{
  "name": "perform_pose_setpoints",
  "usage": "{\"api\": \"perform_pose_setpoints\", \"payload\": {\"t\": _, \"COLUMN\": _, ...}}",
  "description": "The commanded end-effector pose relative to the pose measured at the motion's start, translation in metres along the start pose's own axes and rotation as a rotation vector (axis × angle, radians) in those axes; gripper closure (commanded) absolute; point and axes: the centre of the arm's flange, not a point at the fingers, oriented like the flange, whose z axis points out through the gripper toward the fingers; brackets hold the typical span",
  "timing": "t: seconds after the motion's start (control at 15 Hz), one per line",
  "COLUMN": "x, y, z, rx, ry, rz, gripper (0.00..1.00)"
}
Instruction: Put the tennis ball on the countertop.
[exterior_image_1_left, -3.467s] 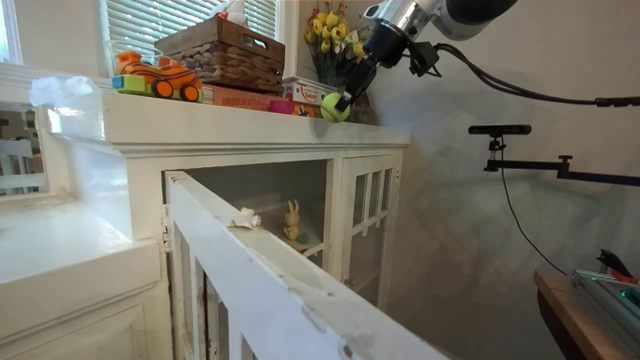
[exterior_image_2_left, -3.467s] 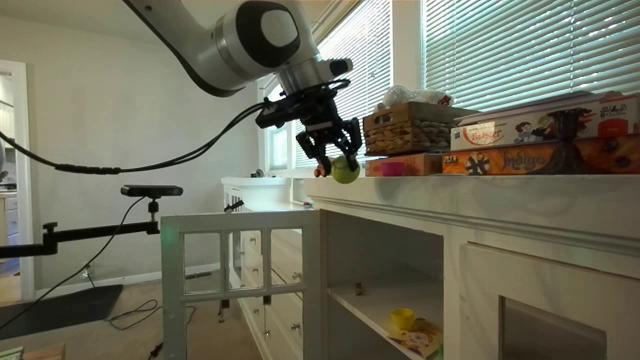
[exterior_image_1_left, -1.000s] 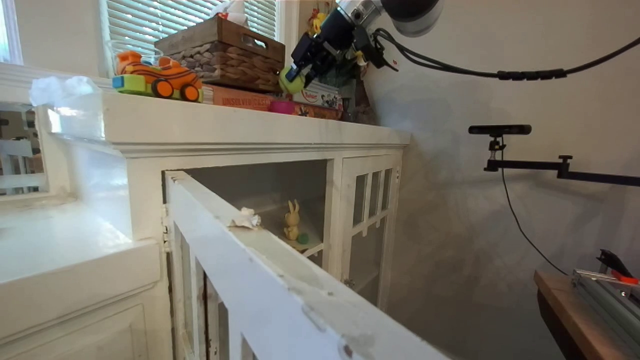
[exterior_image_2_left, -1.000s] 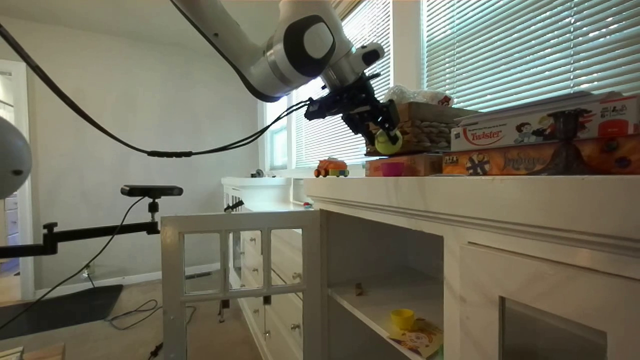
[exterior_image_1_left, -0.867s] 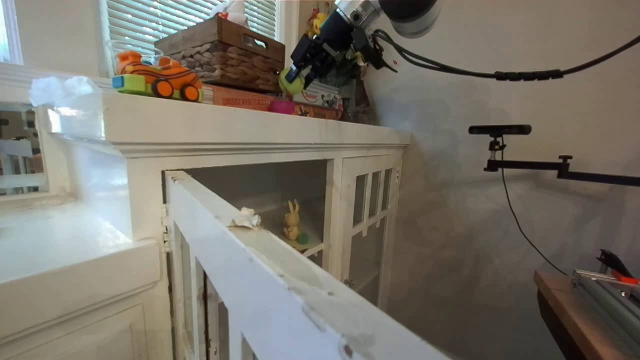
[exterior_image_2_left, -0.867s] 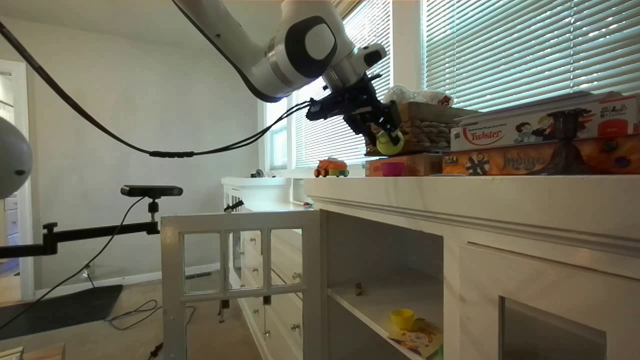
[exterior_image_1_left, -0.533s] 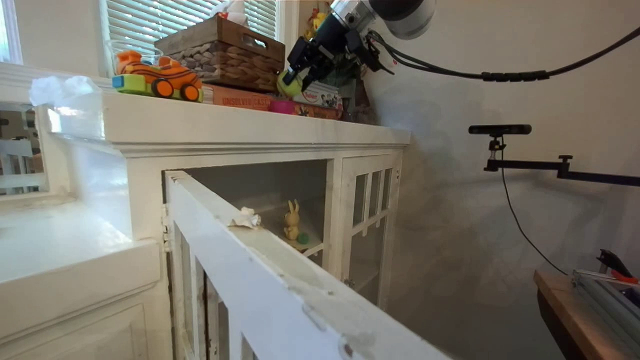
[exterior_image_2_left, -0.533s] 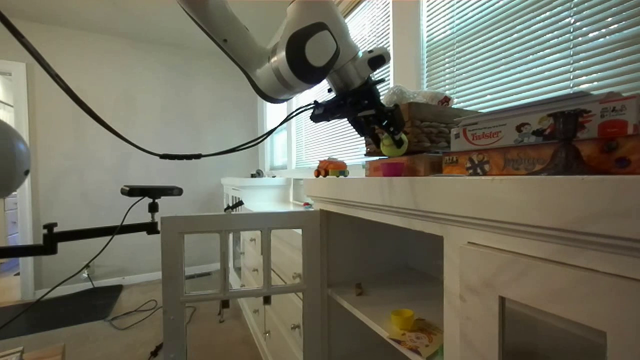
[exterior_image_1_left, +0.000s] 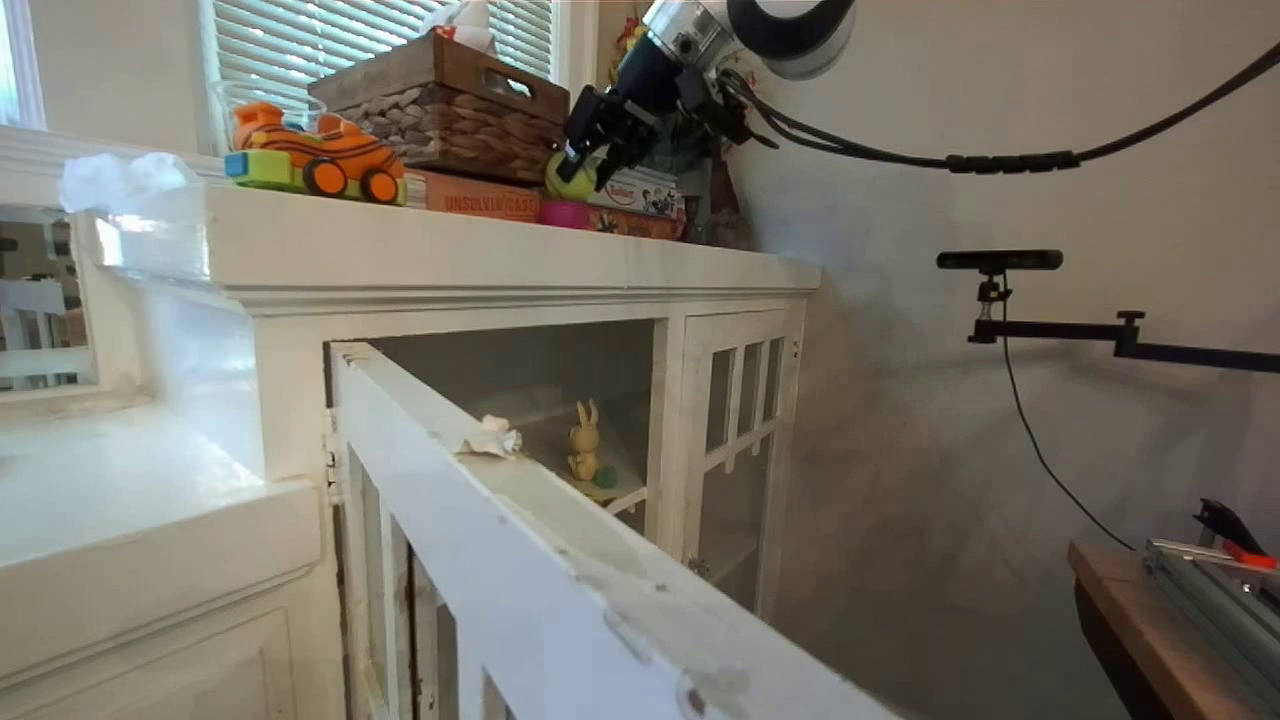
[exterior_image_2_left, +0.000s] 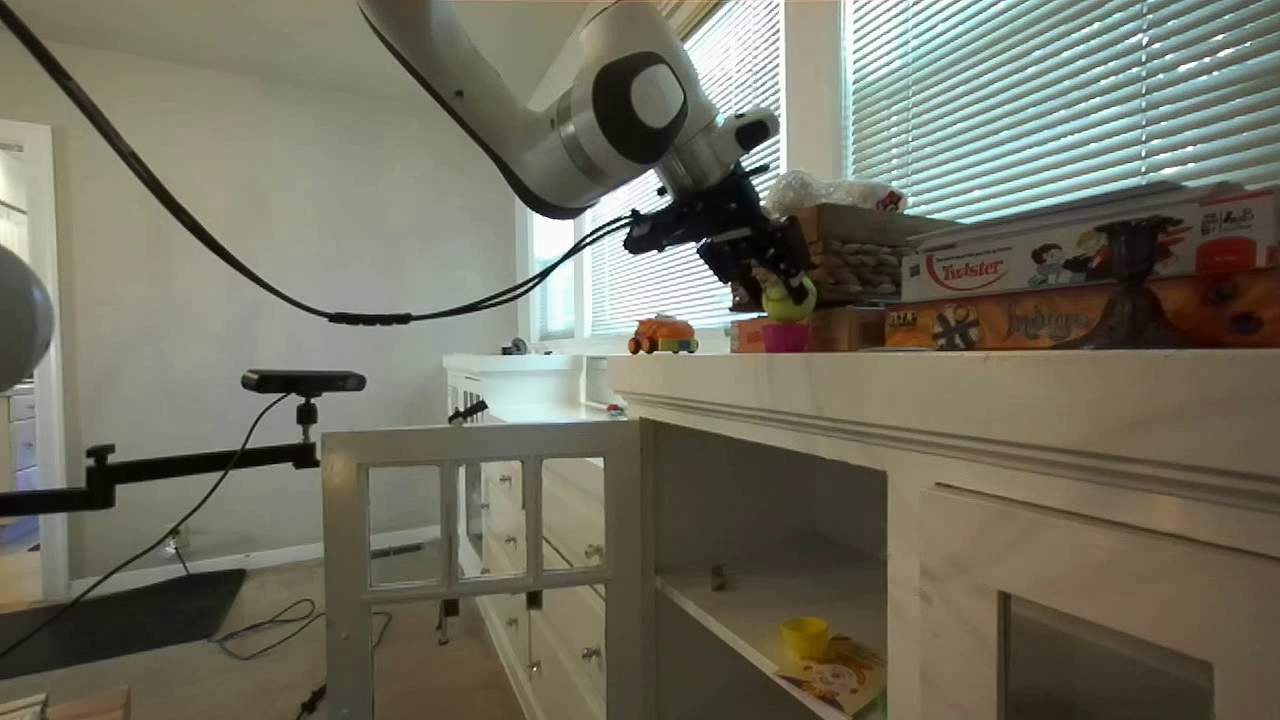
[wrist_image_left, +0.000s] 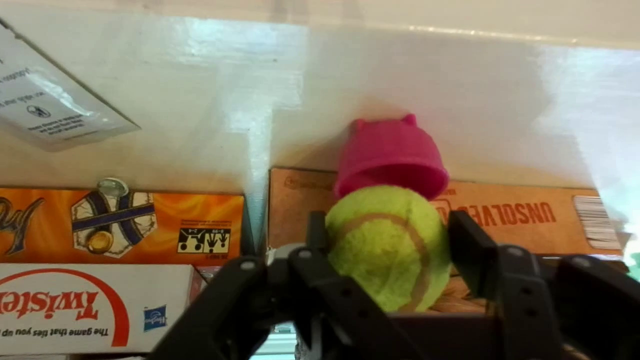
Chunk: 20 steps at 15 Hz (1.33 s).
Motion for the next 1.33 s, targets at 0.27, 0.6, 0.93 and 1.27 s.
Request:
{"api": "perform_pose_setpoints", "payload": {"t": 0.27, "x": 0.001, "y": 0.0, "z": 0.001, "rx": 0.005, "ry": -0.003, "rz": 0.001, "gripper": 0.63}}
{"api": "perform_pose_setpoints", "payload": {"t": 0.6, "x": -0.001, "y": -0.001, "z": 0.007, "rx": 0.034, "ry": -0.025, "rz": 0.019, "gripper": 0.63}}
{"api": "perform_pose_setpoints", "payload": {"t": 0.93, "x": -0.002, "y": -0.004, "z": 0.015, "rx": 0.019, "ry": -0.03, "rz": 0.021, "gripper": 0.38}}
{"api": "perform_pose_setpoints", "payload": {"t": 1.27, "x": -0.002, "y": -0.004, "z": 0.015, "rx": 0.015, "ry": -0.029, "rz": 0.02, "gripper": 0.38}}
